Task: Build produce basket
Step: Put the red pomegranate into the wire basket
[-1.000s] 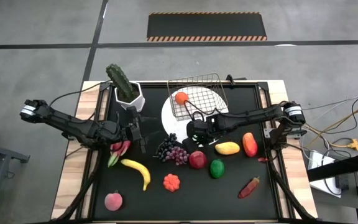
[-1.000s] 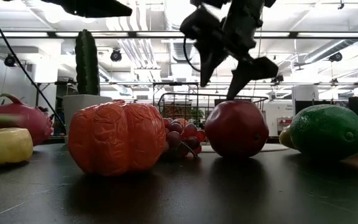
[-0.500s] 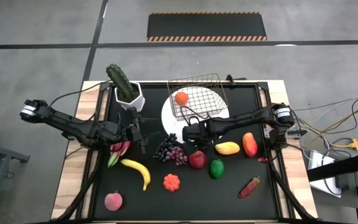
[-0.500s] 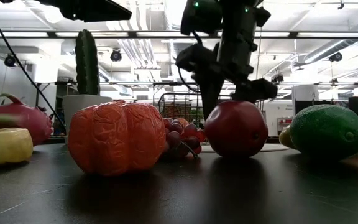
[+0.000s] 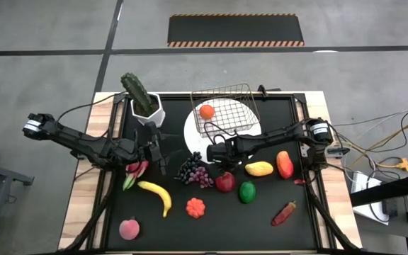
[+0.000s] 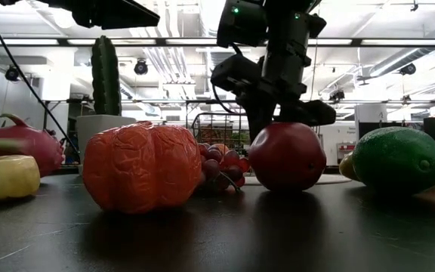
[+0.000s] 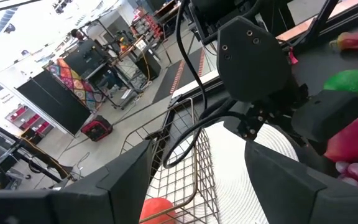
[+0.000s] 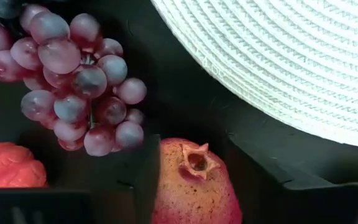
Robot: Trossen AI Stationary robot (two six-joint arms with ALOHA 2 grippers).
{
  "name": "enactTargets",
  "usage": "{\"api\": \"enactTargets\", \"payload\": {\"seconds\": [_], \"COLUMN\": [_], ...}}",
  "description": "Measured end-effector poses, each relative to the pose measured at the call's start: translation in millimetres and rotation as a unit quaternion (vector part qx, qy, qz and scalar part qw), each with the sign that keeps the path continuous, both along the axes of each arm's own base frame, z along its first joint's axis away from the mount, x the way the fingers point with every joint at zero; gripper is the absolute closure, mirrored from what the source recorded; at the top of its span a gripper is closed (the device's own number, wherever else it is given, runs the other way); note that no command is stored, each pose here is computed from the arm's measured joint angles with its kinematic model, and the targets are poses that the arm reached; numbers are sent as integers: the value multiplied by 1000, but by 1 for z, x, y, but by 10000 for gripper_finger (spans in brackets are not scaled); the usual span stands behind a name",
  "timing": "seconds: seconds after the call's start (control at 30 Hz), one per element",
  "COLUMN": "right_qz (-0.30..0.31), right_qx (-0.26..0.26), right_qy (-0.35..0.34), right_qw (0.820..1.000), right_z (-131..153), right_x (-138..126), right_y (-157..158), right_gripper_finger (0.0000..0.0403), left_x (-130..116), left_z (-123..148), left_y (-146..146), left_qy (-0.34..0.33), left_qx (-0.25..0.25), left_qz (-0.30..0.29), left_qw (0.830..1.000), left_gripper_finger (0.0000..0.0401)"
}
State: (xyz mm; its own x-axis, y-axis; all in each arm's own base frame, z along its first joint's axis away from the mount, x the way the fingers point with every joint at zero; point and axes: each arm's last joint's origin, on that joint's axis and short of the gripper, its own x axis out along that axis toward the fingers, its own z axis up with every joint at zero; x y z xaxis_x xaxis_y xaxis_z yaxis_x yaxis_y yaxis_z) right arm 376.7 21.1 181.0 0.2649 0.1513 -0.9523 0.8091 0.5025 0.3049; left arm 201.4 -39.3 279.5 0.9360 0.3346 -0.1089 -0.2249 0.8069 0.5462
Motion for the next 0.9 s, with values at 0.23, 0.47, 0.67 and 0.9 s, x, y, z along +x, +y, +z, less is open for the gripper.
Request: {"api": "enactTargets", "payload": {"seconds": [0.23, 0.47, 0.67, 0.9], "right_qz": [6, 15, 58, 106], "right_qx": [0, -7, -45, -118], "right_qy": [-12, -18, -51, -88], "right_qw": [1000, 1000, 996, 983], "right_z": [1, 4, 20, 44], "right_x": [2, 2, 1, -8], "right_y": [1, 2, 6, 24], "right_gripper_finger": [355, 394, 394, 394], "left_x": [0, 0, 0, -1], "left_z": [0, 0, 0, -1], "left_y": [0, 0, 1, 1], "left_qy": [0, 0, 0, 1], "left_qx": [0, 0, 2, 2], "left_qz": [1, 2, 10, 16], "left_qw": [1000, 1000, 1000, 1000], "left_gripper_finger": [161, 161, 161, 161]}}
